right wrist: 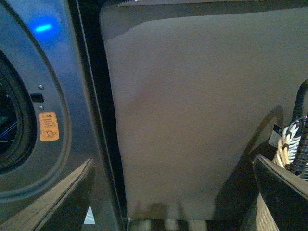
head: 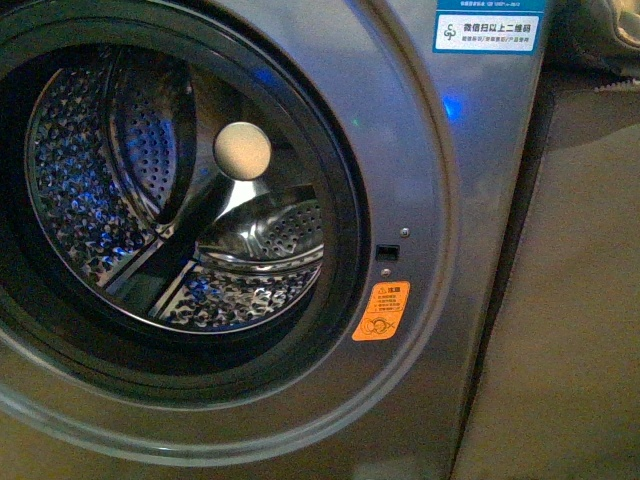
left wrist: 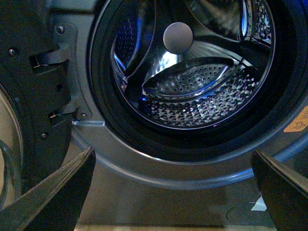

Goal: Put clothes into washing machine

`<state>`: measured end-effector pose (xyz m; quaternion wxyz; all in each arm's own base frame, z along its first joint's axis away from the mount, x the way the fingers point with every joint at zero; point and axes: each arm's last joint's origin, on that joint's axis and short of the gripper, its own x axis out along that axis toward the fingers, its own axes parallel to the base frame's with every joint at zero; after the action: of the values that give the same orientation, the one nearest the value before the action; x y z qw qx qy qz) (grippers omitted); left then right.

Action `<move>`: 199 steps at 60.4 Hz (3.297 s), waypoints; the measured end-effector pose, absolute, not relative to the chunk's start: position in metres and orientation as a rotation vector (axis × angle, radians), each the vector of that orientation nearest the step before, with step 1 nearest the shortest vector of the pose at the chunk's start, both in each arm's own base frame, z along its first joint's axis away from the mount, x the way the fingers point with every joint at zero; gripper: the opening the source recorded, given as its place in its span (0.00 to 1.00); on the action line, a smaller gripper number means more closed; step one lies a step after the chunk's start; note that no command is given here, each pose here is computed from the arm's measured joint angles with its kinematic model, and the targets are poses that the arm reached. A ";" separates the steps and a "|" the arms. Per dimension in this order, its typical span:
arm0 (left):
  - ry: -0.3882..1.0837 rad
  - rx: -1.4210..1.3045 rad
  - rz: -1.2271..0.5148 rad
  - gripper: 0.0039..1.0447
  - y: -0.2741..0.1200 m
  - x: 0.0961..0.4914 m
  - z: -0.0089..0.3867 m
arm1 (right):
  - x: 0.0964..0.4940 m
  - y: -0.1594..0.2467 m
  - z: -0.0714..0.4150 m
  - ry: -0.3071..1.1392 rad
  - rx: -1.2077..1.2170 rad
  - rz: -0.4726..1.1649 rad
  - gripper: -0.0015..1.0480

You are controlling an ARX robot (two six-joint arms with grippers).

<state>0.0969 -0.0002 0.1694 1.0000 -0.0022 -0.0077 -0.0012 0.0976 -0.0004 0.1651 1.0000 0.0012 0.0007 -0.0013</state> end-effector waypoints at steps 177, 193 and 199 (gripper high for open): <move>-0.015 -0.004 -0.002 0.94 0.000 0.097 0.169 | 0.219 -0.300 -0.159 0.860 0.291 -0.174 0.93; -0.015 -0.004 -0.002 0.94 0.000 0.097 0.169 | 0.224 -0.299 -0.177 0.868 0.311 -0.174 0.93; -0.015 -0.004 -0.002 0.94 0.000 0.097 0.169 | 0.226 -0.300 -0.181 0.869 0.333 -0.174 0.93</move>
<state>0.0969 -0.0002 0.1694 1.0000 -0.0022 -0.0077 -0.0010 0.2265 -0.3003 -0.1813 0.8901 0.1604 0.4183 -0.0837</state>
